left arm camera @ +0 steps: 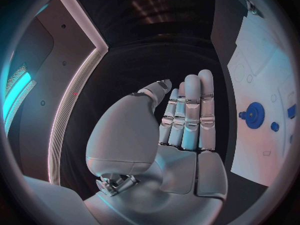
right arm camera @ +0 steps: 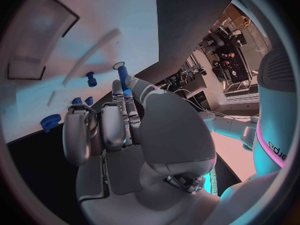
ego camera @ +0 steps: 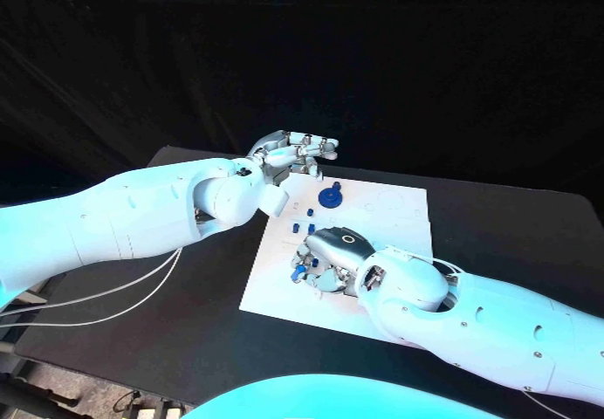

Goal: Assemble the parts on the task board

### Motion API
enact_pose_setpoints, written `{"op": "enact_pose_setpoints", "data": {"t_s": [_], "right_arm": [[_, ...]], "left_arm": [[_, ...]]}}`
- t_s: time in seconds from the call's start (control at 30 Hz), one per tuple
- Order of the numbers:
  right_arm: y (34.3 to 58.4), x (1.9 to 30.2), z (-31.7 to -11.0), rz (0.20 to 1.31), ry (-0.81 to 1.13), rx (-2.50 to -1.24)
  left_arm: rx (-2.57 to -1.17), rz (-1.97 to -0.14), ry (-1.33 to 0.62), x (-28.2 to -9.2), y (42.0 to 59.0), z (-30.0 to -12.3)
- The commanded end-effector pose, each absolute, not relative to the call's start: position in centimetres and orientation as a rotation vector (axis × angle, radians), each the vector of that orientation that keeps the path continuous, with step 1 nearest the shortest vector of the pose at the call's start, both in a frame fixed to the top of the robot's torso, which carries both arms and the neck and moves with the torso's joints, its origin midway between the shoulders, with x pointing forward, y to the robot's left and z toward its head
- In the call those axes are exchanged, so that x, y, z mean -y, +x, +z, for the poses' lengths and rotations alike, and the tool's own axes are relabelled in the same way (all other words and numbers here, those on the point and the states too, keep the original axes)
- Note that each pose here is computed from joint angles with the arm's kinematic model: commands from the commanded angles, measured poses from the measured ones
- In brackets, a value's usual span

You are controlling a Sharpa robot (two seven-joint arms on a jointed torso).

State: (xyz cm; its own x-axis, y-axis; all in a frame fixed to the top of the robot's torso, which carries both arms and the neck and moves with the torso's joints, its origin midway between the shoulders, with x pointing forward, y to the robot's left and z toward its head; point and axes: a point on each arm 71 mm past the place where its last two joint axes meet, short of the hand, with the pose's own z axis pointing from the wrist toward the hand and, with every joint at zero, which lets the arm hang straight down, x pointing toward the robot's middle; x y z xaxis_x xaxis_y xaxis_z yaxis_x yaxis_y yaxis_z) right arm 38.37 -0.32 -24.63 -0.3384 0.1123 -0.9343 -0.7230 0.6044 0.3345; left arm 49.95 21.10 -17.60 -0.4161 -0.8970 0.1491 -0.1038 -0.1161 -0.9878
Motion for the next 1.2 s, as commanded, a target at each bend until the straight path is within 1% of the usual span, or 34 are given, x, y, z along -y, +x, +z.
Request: {"op": "enact_pose_setpoints", "data": {"t_s": [0.03,0.53,0.73,0.97,1.2], "right_arm": [[38.35,0.24,-25.06,0.881,-0.553,-1.743],[38.64,0.51,-25.39,0.816,-0.577,-1.751],[38.36,0.16,-25.39,0.83,-0.596,-1.751],[38.01,-0.33,-25.46,0.877,-0.594,-1.757],[38.26,-0.09,-25.5,0.88,-0.572,-1.751]], "left_arm": [[-1.522,-1.622,-1.126,-20.83,49.93,-17.47],[-1.524,-1.62,-1.126,-20.85,49.93,-17.48],[-1.524,-1.619,-1.126,-20.87,49.92,-17.48],[-1.527,-1.62,-1.126,-20.83,49.9,-17.47],[-1.529,-1.617,-1.128,-20.87,49.9,-17.49]]}}
